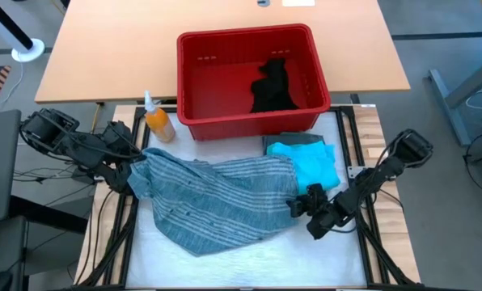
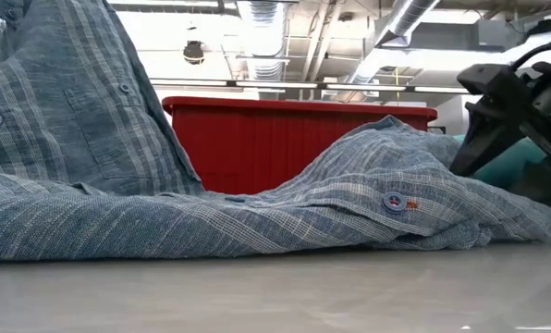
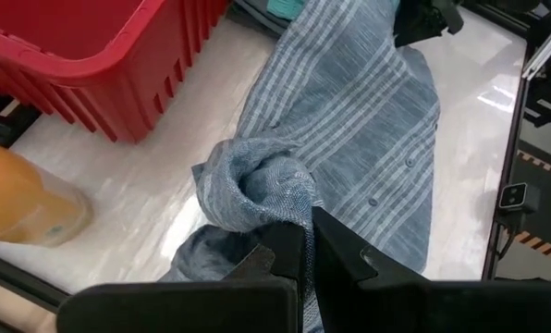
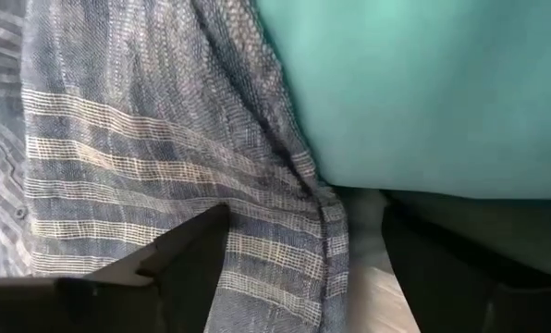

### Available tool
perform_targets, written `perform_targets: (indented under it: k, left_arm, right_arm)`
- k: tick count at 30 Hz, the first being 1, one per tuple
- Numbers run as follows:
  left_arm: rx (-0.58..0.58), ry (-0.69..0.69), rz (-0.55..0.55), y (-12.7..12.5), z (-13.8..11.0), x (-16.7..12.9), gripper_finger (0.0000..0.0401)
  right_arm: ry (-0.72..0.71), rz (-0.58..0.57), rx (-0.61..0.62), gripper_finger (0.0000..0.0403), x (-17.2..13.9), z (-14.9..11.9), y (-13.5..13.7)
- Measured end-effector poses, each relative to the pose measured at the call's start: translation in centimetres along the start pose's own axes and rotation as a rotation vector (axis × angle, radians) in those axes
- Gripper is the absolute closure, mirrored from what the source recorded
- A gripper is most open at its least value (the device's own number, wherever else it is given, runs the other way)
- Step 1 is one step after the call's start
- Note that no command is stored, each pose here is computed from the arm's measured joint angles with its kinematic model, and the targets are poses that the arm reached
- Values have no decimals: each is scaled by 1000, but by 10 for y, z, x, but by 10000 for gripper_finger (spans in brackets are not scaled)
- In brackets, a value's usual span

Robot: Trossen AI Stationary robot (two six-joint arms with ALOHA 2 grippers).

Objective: Fold Laundry from Bin
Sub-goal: Fold the blue patterned polo shirt

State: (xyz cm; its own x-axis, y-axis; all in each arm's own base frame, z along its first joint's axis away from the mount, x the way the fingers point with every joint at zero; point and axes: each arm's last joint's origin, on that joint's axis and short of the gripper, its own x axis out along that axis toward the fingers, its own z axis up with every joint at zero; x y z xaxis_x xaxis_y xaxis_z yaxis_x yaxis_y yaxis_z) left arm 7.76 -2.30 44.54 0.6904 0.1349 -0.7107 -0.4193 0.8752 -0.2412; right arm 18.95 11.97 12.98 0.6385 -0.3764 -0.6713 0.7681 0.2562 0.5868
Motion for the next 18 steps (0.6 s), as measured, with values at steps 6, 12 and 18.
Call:
perform_targets:
  k: [6,12,18]
  left_arm:
    - [12,-5,5,0,0,0,401]
    - [30,-19,18,0,1,0,401]
    - [20,-18,17,0,1,0,401]
  right_arm:
    - [3,92,38,95,15,-5,14]
    - [-8,180,9,102,20,-2,30]
    - [-12,224,-34,105,13,5,46]
